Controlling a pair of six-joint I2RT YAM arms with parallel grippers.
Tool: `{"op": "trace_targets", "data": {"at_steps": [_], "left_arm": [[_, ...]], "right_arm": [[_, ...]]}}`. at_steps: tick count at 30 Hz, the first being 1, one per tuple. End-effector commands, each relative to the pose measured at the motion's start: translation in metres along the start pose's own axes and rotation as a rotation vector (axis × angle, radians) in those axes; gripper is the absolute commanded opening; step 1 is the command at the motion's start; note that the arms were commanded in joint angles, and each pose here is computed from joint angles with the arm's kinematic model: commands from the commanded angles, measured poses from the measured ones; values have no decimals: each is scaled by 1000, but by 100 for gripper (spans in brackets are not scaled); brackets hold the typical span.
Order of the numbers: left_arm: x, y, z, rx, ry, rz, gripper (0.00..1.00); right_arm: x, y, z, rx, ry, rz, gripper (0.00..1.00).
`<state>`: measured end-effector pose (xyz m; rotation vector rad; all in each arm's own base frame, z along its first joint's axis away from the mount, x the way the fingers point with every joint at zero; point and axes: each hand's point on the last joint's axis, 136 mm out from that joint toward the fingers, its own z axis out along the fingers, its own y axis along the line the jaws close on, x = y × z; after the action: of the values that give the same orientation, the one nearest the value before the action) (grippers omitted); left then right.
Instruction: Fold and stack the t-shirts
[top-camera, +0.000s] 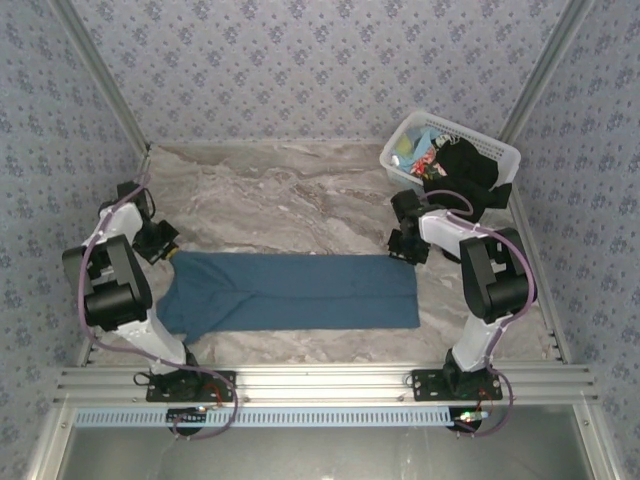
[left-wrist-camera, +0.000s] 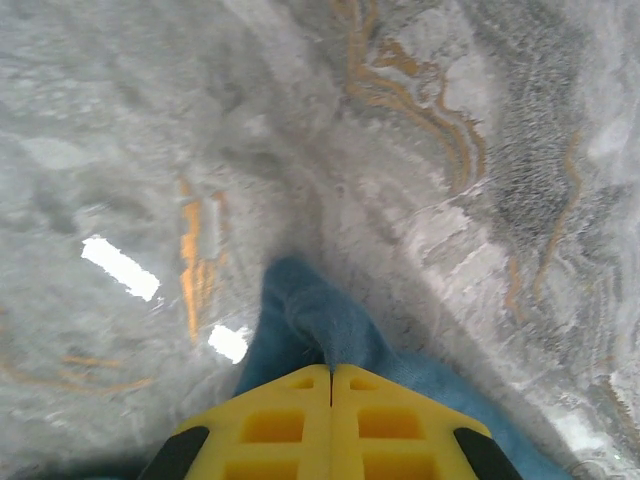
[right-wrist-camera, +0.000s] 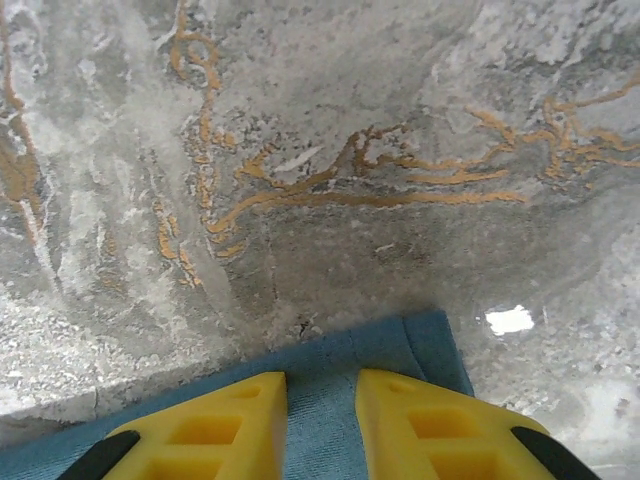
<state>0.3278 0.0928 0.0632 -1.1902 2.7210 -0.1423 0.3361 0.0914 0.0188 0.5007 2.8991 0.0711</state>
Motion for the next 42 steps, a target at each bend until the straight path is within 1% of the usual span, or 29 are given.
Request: {"op": "trace_targets", "data": {"at_steps": [1, 4, 5, 7, 9, 11, 12, 15, 17, 19, 20, 21, 22, 25, 26, 28, 31, 35, 38, 42], "left_arm": [[14, 27, 4, -93, 31, -24, 0], [19, 32, 11, -115, 65, -23, 1], [19, 30, 13, -108, 73, -21, 9], [19, 28, 8, -98, 68, -23, 27], [18, 29, -9, -95, 14, -25, 42], [25, 32, -28, -94, -24, -47, 50], [34, 32, -36, -94, -28, -55, 51], [67, 41, -46, -140, -7, -82, 50], [88, 39, -40, -94, 18, -122, 48], [106, 33, -28, -24, 61, -152, 48], [111, 28, -23, 13, 83, -157, 48], [119, 24, -18, 41, 115, -162, 46], [126, 22, -15, 43, 140, -154, 44], [138, 32, -13, -15, 171, -163, 43], [138, 32, -12, -9, 167, -172, 44], [135, 26, -9, 15, 166, -204, 44], [131, 7, -7, 46, 176, -221, 42], [130, -10, -3, 38, 182, -199, 40], [137, -16, 11, 12, 222, -176, 37], [145, -30, 23, 6, 256, -136, 36]], "right_arm": [[14, -26, 12, 121, 69, 31, 27], [13, -24, 13, 116, 72, 29, 27], [11, -23, 12, 112, 69, 24, 27], [7, -18, 8, 102, 50, 12, 28], [3, -13, 1, 85, 27, -24, 30], [-3, -6, -9, 71, -9, -63, 33], [-5, -4, -14, 66, -24, -81, 35], [-7, 6, -29, 48, -65, -130, 40], [-6, 17, -36, 15, -88, -171, 42], [-2, 35, -41, -56, -103, -215, 45], [4, 42, -41, -83, -89, -237, 45], [3, 58, -42, -141, -103, -259, 46], [7, 72, -42, -197, -90, -284, 46], [20, 119, -43, -391, -37, -365, 45], [25, 133, -44, -439, -22, -384, 45], [35, 159, -45, -478, 16, -418, 42], [50, 172, -35, -471, 63, -428, 40], [61, 168, -16, -441, 154, -372, 36], [62, 152, -3, -369, 195, -329, 35], [61, 118, 15, -229, 242, -270, 33]]}}
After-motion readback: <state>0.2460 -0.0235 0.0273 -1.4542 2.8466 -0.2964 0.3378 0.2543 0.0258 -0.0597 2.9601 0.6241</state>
